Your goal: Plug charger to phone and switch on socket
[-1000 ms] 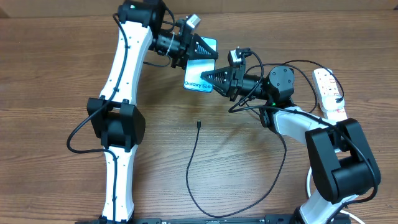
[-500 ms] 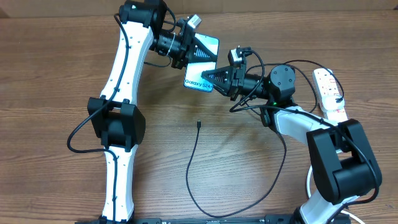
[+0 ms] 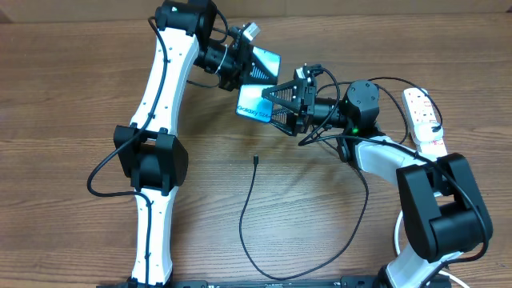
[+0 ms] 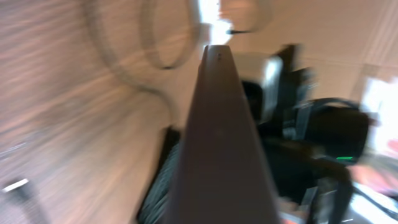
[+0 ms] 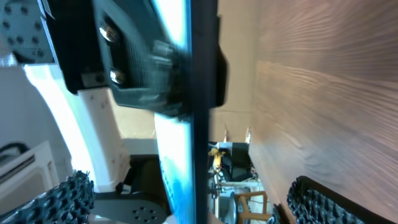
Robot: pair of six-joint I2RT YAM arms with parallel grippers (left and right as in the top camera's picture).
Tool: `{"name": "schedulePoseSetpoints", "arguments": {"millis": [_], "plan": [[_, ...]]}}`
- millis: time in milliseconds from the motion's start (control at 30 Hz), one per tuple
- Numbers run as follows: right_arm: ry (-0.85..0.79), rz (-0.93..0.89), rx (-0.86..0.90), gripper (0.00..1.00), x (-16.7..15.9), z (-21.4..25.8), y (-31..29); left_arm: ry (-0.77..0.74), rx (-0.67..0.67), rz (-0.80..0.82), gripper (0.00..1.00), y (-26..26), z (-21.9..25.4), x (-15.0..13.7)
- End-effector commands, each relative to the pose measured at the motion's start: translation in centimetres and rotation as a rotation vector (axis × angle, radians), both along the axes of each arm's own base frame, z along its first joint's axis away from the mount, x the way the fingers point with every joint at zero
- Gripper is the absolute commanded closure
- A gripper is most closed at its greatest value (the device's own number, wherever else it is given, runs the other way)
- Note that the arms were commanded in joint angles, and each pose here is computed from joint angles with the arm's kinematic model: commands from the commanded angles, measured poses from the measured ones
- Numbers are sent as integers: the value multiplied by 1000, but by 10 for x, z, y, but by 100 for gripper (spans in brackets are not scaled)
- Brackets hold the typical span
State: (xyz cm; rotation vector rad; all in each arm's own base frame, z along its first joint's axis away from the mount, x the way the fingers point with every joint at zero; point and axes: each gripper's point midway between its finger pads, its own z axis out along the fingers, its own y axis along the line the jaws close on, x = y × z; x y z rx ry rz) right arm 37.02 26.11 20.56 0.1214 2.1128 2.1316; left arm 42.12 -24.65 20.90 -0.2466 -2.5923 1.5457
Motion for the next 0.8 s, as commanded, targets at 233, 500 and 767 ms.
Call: {"name": "schedulePoseSetpoints", "arguments": {"millis": [233, 500, 767], "plan": [[39, 13, -187, 0, -6, -71, -31, -23, 314, 17, 96, 30, -32, -3], [42, 69, -153, 8, -17, -60, -37, 39, 224, -29, 96, 5, -25, -23], [40, -34, -243, 8, -13, -53, -46, 6, 195, -69, 96, 22, 21, -83]]}}
